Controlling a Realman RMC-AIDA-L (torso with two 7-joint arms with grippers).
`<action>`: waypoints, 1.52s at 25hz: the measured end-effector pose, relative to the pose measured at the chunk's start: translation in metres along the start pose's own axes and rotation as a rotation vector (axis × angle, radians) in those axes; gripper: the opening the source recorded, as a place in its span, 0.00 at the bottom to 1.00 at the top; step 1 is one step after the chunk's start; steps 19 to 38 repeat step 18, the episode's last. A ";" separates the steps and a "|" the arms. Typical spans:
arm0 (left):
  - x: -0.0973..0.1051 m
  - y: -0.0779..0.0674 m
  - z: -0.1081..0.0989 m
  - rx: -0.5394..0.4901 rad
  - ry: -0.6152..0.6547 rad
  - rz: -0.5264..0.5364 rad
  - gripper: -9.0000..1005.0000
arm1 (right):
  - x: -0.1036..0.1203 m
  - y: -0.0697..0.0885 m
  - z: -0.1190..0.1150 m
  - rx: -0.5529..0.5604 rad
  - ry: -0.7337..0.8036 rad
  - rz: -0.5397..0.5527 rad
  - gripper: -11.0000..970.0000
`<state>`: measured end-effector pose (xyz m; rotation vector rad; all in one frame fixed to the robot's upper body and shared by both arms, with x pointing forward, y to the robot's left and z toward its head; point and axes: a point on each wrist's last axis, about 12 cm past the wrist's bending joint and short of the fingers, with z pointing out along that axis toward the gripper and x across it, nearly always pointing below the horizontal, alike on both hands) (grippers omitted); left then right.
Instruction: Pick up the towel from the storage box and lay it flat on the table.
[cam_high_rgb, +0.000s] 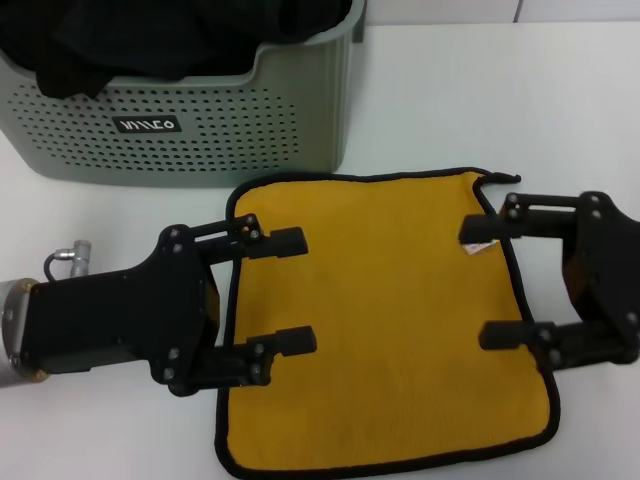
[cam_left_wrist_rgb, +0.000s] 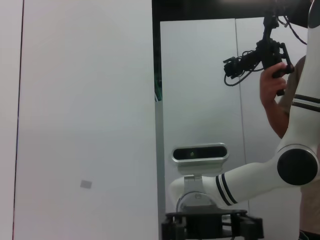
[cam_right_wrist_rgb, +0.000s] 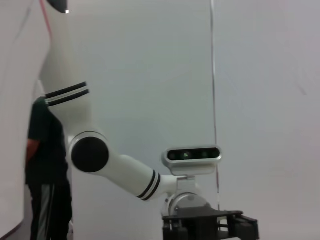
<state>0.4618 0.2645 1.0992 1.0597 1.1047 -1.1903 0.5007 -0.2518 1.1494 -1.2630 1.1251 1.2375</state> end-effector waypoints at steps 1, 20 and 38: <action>0.000 0.000 -0.001 0.000 0.002 -0.001 0.70 | 0.001 -0.001 0.001 0.003 -0.004 0.005 0.78; -0.002 -0.002 -0.008 -0.030 -0.017 -0.021 0.70 | 0.001 -0.012 0.009 -0.003 -0.027 -0.001 0.78; -0.002 -0.002 -0.008 -0.030 -0.017 -0.021 0.70 | 0.001 -0.012 0.009 -0.003 -0.027 -0.001 0.78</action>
